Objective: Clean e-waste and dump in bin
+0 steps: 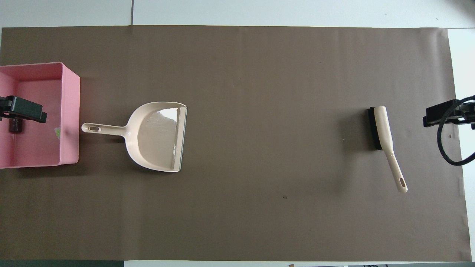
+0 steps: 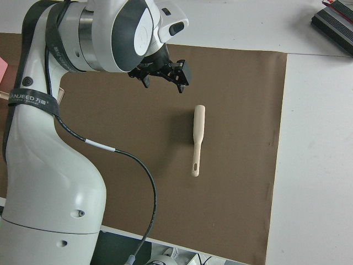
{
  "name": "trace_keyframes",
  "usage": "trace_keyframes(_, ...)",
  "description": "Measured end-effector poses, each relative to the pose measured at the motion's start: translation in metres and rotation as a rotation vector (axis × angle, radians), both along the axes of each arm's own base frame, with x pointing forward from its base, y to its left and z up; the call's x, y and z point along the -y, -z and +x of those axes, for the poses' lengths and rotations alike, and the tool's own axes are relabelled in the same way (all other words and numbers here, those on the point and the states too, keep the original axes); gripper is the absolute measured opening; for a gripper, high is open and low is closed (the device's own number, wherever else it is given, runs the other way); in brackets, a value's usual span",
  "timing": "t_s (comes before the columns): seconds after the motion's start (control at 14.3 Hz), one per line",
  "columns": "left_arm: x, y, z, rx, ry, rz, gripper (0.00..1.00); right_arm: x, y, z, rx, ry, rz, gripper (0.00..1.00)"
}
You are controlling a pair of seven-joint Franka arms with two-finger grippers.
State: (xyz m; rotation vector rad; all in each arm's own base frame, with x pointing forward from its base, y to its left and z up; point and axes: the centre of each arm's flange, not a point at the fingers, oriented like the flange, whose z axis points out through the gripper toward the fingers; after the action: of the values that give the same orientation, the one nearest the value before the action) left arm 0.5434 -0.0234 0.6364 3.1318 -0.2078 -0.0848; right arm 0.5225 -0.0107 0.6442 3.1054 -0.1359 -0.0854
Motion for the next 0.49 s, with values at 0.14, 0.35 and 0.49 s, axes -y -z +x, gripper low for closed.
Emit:
trace_keyframes(0.14,-0.0036,-0.0003,-0.0002,-0.001,-0.01,-0.008,0.99,0.0,0.0,0.0,0.0,0.0,0.0,1.0)
trace_keyframes(0.35,-0.0059,0.0001,-0.0002,-0.002,-0.017,-0.014,0.99,0.0,0.0,0.0,0.0,0.0,0.0,1.0)
trace_keyframes(0.49,-0.0061,0.0009,-0.0002,-0.004,-0.018,-0.014,0.99,0.0,-0.0001,0.0,0.0,0.0,0.0,1.0)
